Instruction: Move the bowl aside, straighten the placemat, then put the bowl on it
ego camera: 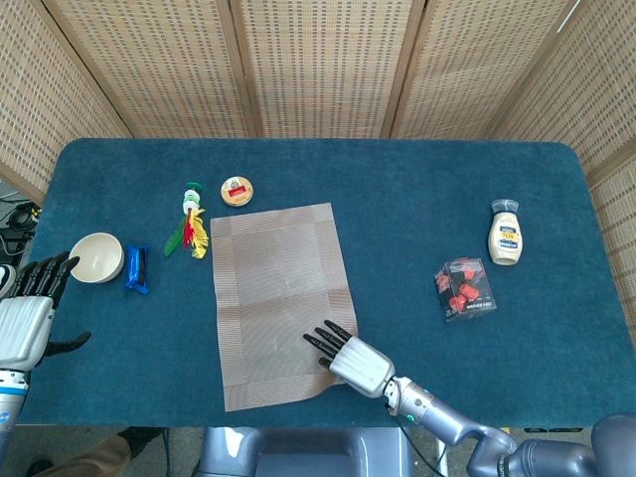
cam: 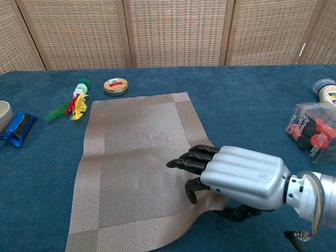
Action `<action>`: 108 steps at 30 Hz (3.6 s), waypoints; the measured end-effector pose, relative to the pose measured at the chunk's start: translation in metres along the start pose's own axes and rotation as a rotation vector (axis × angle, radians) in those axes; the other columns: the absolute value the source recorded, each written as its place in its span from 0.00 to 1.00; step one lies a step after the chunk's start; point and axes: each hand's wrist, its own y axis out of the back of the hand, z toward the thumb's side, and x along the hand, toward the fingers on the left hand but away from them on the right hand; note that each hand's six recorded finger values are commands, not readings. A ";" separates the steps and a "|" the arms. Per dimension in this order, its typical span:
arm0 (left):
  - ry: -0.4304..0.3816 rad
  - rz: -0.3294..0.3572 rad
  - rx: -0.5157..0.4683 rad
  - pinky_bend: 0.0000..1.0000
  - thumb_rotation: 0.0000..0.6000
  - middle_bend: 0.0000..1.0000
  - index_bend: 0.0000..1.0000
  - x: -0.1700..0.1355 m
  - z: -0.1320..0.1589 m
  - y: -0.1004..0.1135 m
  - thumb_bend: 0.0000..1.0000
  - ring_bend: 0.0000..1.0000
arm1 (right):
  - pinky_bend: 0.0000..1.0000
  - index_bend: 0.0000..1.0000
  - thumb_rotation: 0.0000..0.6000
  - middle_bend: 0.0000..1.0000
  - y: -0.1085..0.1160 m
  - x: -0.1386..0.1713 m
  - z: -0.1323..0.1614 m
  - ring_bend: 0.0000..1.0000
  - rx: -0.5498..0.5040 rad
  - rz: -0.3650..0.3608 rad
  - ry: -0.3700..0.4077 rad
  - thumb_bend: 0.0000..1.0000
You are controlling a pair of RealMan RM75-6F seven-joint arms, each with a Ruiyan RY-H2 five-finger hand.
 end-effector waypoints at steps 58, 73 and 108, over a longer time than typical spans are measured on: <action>0.087 -0.055 0.056 0.00 1.00 0.00 0.00 0.026 -0.008 -0.018 0.00 0.00 | 0.00 0.00 1.00 0.00 0.101 -0.055 -0.197 0.00 1.061 -0.074 0.086 0.00; -0.120 0.030 0.003 0.00 1.00 0.00 0.00 0.026 0.020 -0.015 0.00 0.00 | 0.00 0.00 1.00 0.00 0.117 0.030 -0.179 0.00 0.570 -0.235 -0.206 0.00; -0.777 -0.094 0.375 0.00 1.00 0.00 0.22 0.104 0.185 -0.150 0.00 0.00 | 0.00 0.00 1.00 0.00 0.066 0.230 -0.150 0.00 -0.186 -0.381 -0.781 0.00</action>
